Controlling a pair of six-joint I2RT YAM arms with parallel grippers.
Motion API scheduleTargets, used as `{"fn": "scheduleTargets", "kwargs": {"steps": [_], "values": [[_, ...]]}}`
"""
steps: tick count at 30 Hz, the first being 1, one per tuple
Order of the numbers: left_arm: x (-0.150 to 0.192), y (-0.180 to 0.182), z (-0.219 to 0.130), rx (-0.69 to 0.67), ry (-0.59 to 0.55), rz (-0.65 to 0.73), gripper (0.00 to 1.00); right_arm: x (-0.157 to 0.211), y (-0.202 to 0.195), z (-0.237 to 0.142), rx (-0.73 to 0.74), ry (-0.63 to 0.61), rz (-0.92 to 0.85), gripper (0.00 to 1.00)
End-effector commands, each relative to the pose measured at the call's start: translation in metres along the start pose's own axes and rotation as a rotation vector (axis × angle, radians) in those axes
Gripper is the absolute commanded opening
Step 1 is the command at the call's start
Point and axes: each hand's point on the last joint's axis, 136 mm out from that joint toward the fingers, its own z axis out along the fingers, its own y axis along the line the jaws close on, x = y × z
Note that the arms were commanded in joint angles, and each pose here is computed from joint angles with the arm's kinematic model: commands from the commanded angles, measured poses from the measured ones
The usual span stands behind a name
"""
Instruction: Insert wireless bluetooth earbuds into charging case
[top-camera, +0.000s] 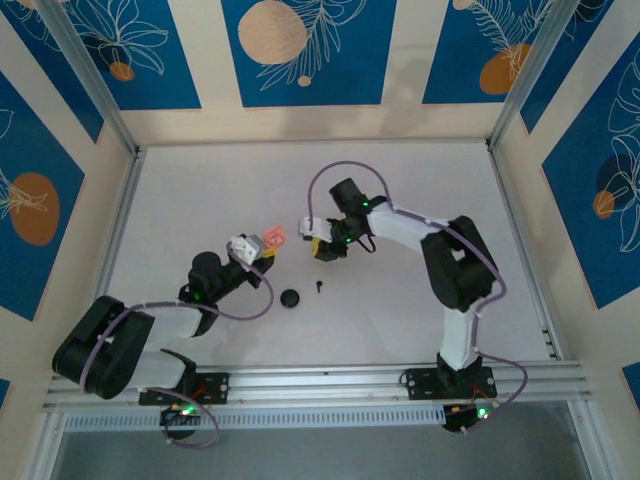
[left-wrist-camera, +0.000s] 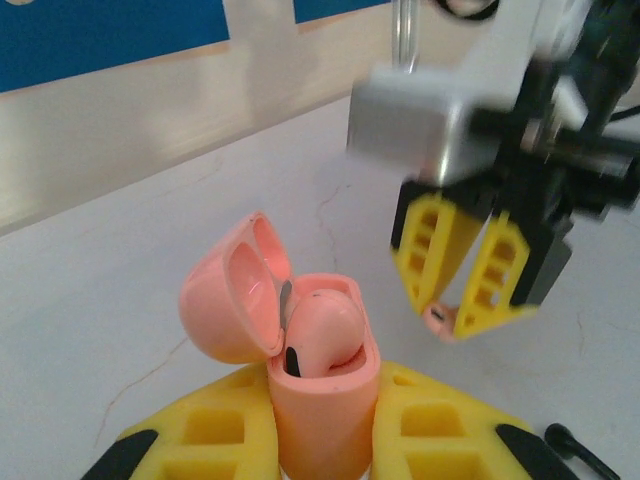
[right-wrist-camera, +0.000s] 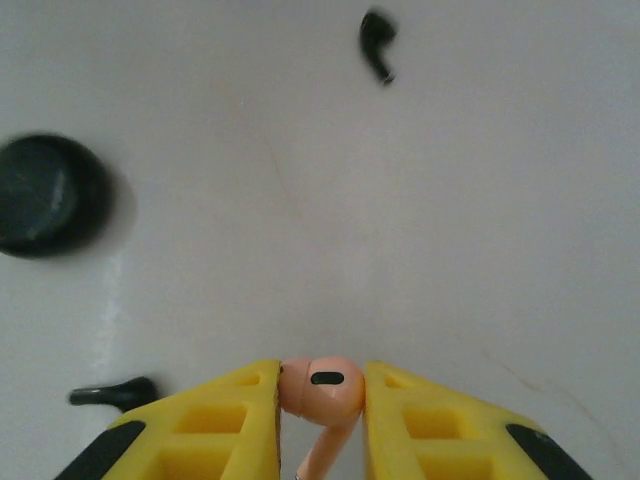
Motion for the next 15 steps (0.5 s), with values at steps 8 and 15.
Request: {"fn": "scheduleTargets", "kwargs": {"steps": [8, 15], "values": [[-0.049, -0.031, 0.033, 0.112, -0.203, -0.001, 0.13, -0.046, 0.002, -0.080, 0.165, -0.482, 0.265, 0.24], [-0.060, -0.051, 0.050, 0.169, -0.247, -0.011, 0.13, -0.055, 0.007, -0.120, 0.213, -0.675, 0.338, 0.24]]}}
